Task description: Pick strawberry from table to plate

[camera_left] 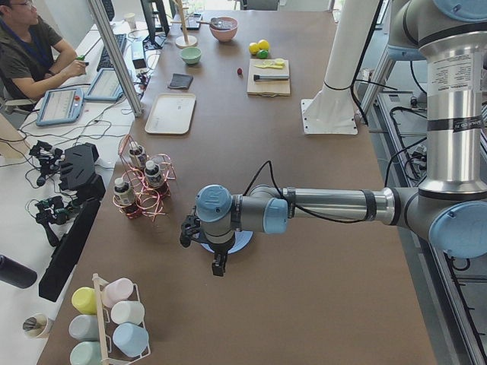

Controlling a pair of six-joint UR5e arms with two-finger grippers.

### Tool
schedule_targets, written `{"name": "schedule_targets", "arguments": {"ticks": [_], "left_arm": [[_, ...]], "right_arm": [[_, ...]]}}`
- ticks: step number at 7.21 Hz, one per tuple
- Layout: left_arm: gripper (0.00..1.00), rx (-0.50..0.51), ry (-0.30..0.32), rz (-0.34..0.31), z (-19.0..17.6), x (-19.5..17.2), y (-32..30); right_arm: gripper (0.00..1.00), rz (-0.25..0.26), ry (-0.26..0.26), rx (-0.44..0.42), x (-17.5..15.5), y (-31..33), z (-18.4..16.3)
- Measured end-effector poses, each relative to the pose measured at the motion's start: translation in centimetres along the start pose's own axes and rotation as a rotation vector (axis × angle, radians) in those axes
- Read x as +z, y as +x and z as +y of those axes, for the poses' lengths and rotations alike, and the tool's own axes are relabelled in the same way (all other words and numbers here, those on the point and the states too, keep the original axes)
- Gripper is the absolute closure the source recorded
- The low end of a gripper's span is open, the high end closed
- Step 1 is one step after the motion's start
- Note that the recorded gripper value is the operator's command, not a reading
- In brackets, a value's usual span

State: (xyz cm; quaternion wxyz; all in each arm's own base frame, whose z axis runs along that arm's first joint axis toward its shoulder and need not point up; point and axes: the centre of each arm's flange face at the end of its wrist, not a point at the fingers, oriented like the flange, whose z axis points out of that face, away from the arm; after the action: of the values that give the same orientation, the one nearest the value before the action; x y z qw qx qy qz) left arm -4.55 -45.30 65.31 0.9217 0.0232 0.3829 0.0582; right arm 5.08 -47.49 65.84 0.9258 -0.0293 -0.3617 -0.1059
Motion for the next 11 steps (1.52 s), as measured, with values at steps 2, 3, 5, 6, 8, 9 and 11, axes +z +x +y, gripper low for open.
{"name": "schedule_targets", "arguments": {"ticks": [2,3,5,6,8,9,11], "left_arm": [[0.02,0.005,0.004,0.003,0.0,-0.2,0.2],[0.02,0.011,0.01,0.003,-0.1,-0.4,0.4],[0.02,0.003,0.006,0.001,0.4,-0.1,0.1],[0.02,-0.004,0.003,0.0,0.7,0.0,0.0],[0.02,-0.011,-0.002,0.0,1.0,0.3,-0.2],[0.02,-0.013,-0.005,0.0,1.1,0.4,-0.3],[0.02,-0.02,-0.012,0.002,1.4,0.6,-0.5]], "right_arm": [[0.0,-0.001,0.0,0.002,0.1,0.0,0.1],[0.0,-0.001,0.002,0.001,0.0,-0.1,0.1],[0.0,-0.002,0.003,0.004,-0.1,-0.1,0.1],[0.0,-0.001,0.003,0.004,-0.1,-0.1,0.0],[0.0,0.001,0.005,0.0,-0.2,-0.2,0.0],[0.0,0.002,0.006,-0.002,-0.2,-0.2,0.0],[0.0,0.003,0.008,-0.005,-0.3,-0.2,-0.1]]}}
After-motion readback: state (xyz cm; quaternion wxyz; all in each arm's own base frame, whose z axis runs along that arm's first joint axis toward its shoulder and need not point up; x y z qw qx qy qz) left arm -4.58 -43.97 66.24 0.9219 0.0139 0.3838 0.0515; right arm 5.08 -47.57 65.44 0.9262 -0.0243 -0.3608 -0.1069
